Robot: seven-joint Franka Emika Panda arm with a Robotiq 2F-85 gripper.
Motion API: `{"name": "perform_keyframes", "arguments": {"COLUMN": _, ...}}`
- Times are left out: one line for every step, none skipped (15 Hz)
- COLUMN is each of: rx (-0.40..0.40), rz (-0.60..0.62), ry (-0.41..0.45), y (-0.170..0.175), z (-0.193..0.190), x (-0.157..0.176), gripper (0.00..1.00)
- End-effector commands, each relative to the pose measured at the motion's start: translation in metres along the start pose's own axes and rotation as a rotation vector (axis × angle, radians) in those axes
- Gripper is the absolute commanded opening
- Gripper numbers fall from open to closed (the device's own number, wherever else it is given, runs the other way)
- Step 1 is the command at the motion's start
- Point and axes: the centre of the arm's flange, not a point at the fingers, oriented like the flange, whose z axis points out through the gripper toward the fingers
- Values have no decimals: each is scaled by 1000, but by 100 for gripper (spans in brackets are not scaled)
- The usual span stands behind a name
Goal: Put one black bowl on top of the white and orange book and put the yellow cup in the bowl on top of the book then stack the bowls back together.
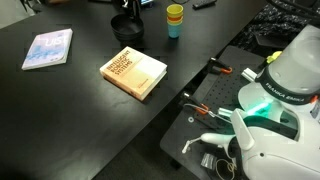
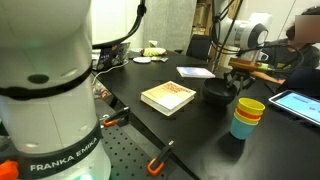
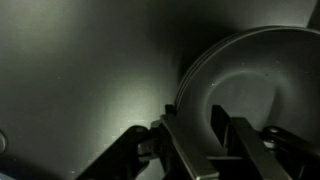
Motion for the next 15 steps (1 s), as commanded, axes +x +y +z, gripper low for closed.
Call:
{"name": "perform_keyframes", "arguments": {"rx": 3, "rz": -33, "ry": 13, "y": 3, "z": -9, "x": 5, "gripper": 12}}
{"name": "perform_keyframes", "arguments": {"rx": -7, "rz": -38, "ry": 7, "y": 2, "z": -11, "x": 4, "gripper": 6}}
{"name": "perform_keyframes", "arguments": {"rx": -22, "rz": -42, "ry": 3, "y": 1, "z": -13, "x": 2, "gripper": 2}}
{"name": "perform_keyframes", "arguments": {"rx": -28, "rz": -45, "ry": -6, "y": 0, "z": -15, "x": 1, "gripper": 1}}
{"name": "perform_keyframes", "arguments": {"rx": -35, "rz": -42, "ry": -7, "y": -1, "z": -17, "x": 0, "gripper": 0}}
{"name": "perform_keyframes", "arguments": {"rx": -50, "rz": -34, "ry": -8, "y": -2, "z": -23, "x": -1, "gripper": 3}}
{"name": "perform_keyframes", "arguments": {"rx": -56, "rz": -31, "ry": -12, "y": -2, "z": -28, "x": 0, "gripper": 4}}
{"name": "perform_keyframes", "arguments": {"rx": -61, "rz": -12, "ry": -31, "y": -4, "z": -39, "x": -1, "gripper": 3}}
{"name": "perform_keyframes", "arguments": {"rx": -66, "rz": 5, "ry": -41, "y": -6, "z": -46, "x": -1, "gripper": 3}}
{"name": "perform_keyframes", "arguments": {"rx": -59, "rz": 30, "ry": -64, "y": -8, "z": -56, "x": -1, "gripper": 3}}
{"name": "perform_keyframes", "arguments": {"rx": -49, "rz": 51, "ry": -88, "y": -10, "z": -63, "x": -2, "gripper": 3}}
{"name": "perform_keyframes", "arguments": {"rx": -33, "rz": 81, "ry": -114, "y": -13, "z": -72, "x": -1, "gripper": 3}}
{"name": "perform_keyframes", "arguments": {"rx": -19, "rz": 119, "ry": -150, "y": -14, "z": -81, "x": -1, "gripper": 3}}
{"name": "perform_keyframes", "arguments": {"rx": -6, "rz": 149, "ry": -190, "y": -16, "z": -89, "x": -2, "gripper": 3}}
{"name": "perform_keyframes", "arguments": {"rx": 6, "rz": 175, "ry": -215, "y": -17, "z": -99, "x": -4, "gripper": 3}}
